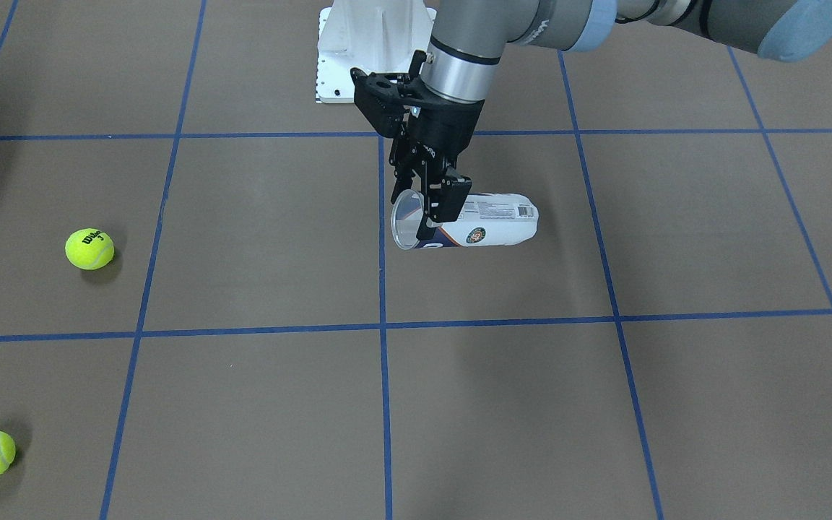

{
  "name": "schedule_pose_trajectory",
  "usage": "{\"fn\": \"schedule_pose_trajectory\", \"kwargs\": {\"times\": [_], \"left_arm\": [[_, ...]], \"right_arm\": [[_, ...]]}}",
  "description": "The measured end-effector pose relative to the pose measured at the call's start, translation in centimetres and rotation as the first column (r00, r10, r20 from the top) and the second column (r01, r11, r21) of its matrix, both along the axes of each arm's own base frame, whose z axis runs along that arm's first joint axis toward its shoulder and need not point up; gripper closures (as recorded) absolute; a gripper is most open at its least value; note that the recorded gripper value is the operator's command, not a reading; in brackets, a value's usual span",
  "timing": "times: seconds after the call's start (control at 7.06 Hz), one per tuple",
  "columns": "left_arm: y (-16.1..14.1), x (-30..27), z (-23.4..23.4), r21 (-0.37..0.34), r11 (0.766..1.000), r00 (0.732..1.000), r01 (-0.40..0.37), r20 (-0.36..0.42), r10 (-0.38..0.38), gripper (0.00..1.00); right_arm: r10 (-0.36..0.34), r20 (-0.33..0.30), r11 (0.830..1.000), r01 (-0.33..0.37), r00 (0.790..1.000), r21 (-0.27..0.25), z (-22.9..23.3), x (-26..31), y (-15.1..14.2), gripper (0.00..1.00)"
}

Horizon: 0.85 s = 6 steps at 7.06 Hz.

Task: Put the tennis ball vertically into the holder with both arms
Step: 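Lift the can with the left gripper and rotate it upright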

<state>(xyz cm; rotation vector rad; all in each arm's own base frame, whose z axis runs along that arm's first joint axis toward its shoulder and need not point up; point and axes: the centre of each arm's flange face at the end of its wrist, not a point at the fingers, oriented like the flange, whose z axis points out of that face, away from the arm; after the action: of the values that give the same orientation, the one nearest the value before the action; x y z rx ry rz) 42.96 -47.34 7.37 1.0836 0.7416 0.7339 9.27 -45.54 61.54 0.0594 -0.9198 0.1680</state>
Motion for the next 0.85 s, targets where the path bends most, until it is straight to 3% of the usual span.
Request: {"fn": "schedule_pose_trajectory", "kwargs": {"times": [0.14,0.42,0.85], "left_arm": [[0.1,-1.1,-0.4,-0.017,0.998,0.989,0.063,-0.132,-0.064,0.54],[0.8,-2.7,2.9,-0.056,0.992,0.924,0.113,-0.360,-0.125,0.54],[1.3,-4.0,11.1,-0.077,0.980,0.773,0.182,-0.605,-0.191,0.54]], "right_arm": [[0.000,0.000,1.000,0.000,1.000,0.002,-0.1,0.0,0.0,0.01],[-0.001,0.005,1.000,0.001,1.000,0.004,-0.2,0.0,-0.1,0.01],[-0.001,0.018,1.000,0.001,1.000,0.003,-0.2,-0.1,-0.1,0.01]]}}
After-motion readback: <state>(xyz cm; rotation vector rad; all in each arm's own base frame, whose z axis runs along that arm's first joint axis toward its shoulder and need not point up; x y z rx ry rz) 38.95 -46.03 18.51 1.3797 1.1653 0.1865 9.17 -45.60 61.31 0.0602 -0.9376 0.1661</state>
